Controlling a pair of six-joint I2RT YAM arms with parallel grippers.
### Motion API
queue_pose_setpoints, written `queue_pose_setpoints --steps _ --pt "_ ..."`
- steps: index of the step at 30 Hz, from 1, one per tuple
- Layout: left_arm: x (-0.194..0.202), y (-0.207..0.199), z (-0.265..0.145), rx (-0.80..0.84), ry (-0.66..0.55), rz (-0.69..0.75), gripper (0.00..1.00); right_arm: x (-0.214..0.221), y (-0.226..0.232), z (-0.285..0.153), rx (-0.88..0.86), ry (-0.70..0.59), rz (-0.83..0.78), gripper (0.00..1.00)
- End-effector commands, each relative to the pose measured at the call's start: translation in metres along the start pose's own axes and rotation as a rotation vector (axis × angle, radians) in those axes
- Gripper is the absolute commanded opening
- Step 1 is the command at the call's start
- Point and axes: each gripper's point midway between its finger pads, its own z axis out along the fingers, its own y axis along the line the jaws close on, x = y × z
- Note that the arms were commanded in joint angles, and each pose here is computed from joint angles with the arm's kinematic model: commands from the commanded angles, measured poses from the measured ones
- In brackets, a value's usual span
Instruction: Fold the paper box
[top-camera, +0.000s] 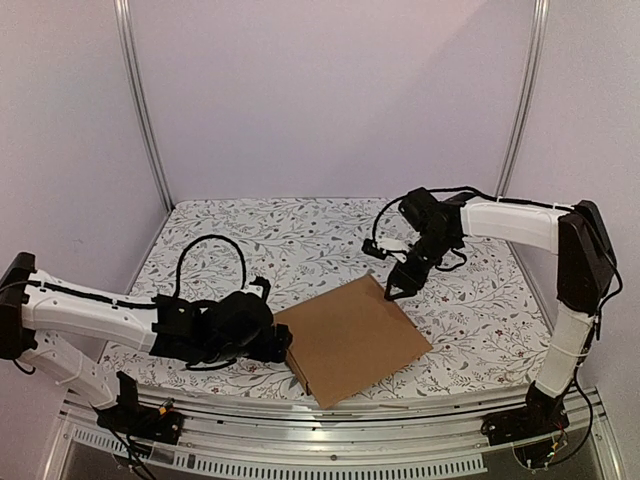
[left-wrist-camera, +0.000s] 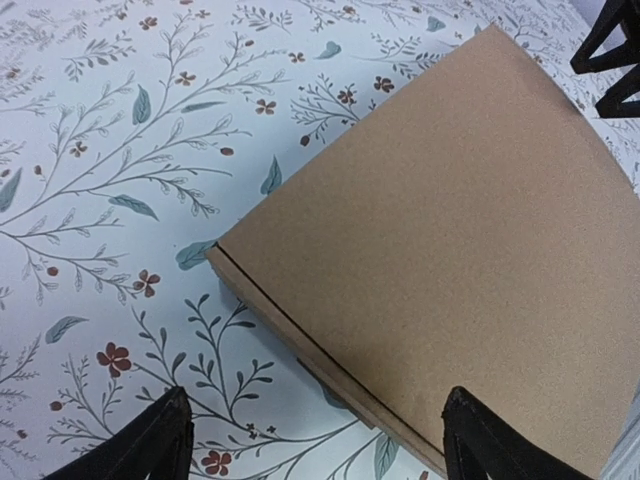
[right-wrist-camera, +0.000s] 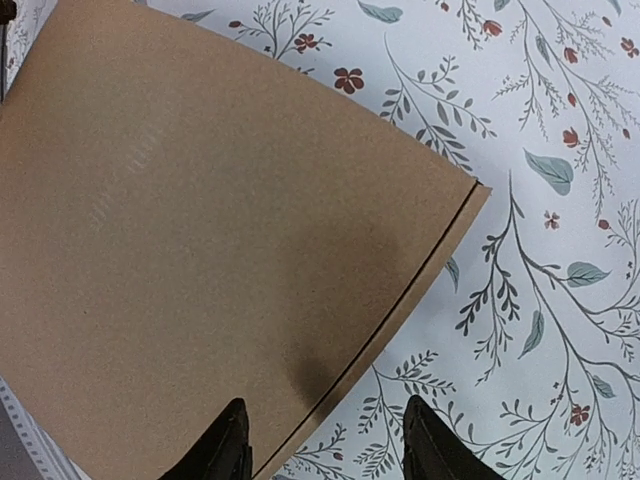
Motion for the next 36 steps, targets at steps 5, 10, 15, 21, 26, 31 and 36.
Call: queue_pose_setpoints --steps 5,10,15,21,26,31,36 --pt "0.013 0.006 0.005 0.024 0.036 0.004 0.82 0.010 0.001 0.015 -0.164 0.012 0.165 0.46" --pt "0.018 0.002 0.013 0.034 0.046 0.010 0.81 0.016 -0.001 0.025 -0.234 0.024 0.232 0.35" --pt "0.014 -0.008 0.018 0.047 0.039 0.031 0.82 0.034 -0.015 0.037 -0.303 0.043 0.352 0.22" --pt "-0.013 -0.031 0.017 0.075 -0.019 0.077 0.82 0.061 -0.034 0.052 -0.397 0.061 0.539 0.14" --pt "-0.050 -0.052 0.009 0.091 -0.098 0.138 0.82 0.079 -0.047 0.058 -0.430 0.070 0.652 0.13" --pt "-0.058 -0.047 0.002 0.064 -0.121 0.144 0.85 0.089 -0.055 0.060 -0.419 0.084 0.694 0.13" --pt "-0.072 -0.048 -0.035 0.165 -0.274 0.115 0.86 0.099 -0.059 0.063 -0.389 0.113 0.710 0.13"
